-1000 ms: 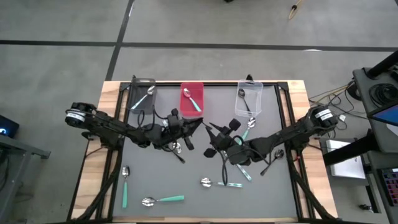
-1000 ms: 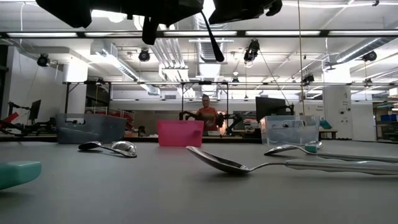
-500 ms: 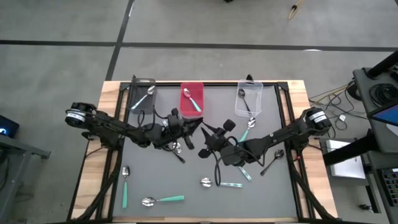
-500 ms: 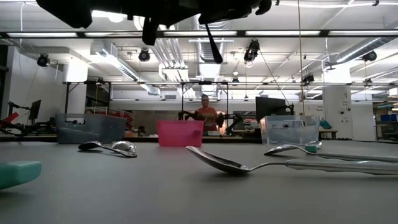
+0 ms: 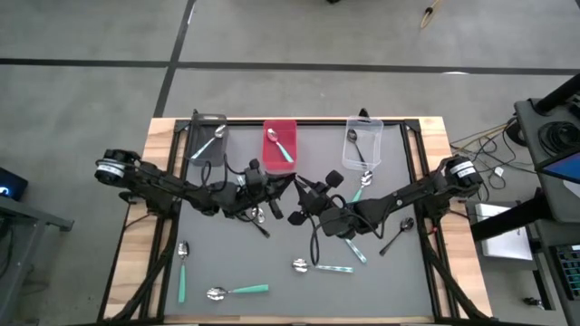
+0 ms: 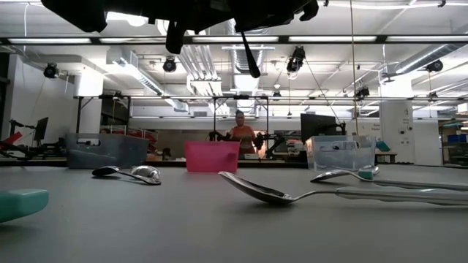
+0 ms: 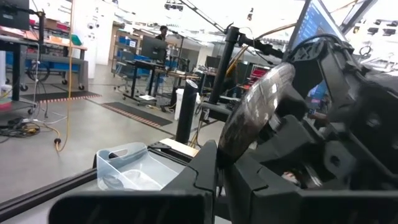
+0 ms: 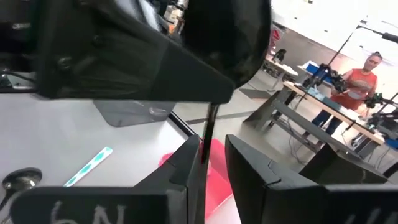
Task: Sort silverware by color (type)
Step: Put the black spoon into the transparent bin
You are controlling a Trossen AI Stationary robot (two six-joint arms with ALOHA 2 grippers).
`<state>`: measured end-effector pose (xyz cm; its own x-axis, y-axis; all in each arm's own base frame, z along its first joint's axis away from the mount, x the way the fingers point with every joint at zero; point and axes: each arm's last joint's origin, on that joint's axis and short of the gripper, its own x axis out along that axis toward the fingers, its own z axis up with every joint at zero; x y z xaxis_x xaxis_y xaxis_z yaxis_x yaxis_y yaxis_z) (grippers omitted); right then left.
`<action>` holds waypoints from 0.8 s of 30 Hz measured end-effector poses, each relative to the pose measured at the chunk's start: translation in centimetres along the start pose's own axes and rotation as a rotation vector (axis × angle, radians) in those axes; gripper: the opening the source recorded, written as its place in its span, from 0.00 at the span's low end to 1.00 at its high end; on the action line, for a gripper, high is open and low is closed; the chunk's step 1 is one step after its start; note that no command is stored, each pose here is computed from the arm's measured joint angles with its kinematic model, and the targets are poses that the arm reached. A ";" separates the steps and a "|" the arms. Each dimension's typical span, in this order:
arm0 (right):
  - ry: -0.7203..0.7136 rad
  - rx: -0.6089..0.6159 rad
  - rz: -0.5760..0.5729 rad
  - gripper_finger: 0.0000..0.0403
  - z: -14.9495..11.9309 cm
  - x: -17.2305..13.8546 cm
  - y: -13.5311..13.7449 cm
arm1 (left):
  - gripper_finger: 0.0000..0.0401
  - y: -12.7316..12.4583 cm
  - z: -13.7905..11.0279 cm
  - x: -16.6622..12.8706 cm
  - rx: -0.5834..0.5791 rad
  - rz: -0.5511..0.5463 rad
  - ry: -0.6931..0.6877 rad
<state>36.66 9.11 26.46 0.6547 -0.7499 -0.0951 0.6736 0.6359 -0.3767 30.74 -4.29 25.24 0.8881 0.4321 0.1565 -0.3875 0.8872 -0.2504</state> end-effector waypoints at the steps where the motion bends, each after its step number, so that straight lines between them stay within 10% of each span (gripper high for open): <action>1: 0.000 0.003 0.000 0.18 0.0 0.0 0.0 | 0.00 0.0 0.0 0.0 0.000 0.000 0.002; 11: 0.004 0.016 -0.001 0.23 -0.1 0.5 -0.2 | 0.00 -0.2 0.1 0.0 -0.001 -0.076 0.002; 24: 0.002 0.005 0.009 0.03 -0.1 0.4 -0.2 | 0.00 0.0 0.0 0.0 -0.006 0.007 -0.002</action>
<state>36.82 8.66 26.42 0.6600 -0.7446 -0.1004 0.6695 0.6435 -0.3711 30.73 -4.24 25.24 0.8851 0.4383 0.1566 -0.3918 0.8833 -0.2574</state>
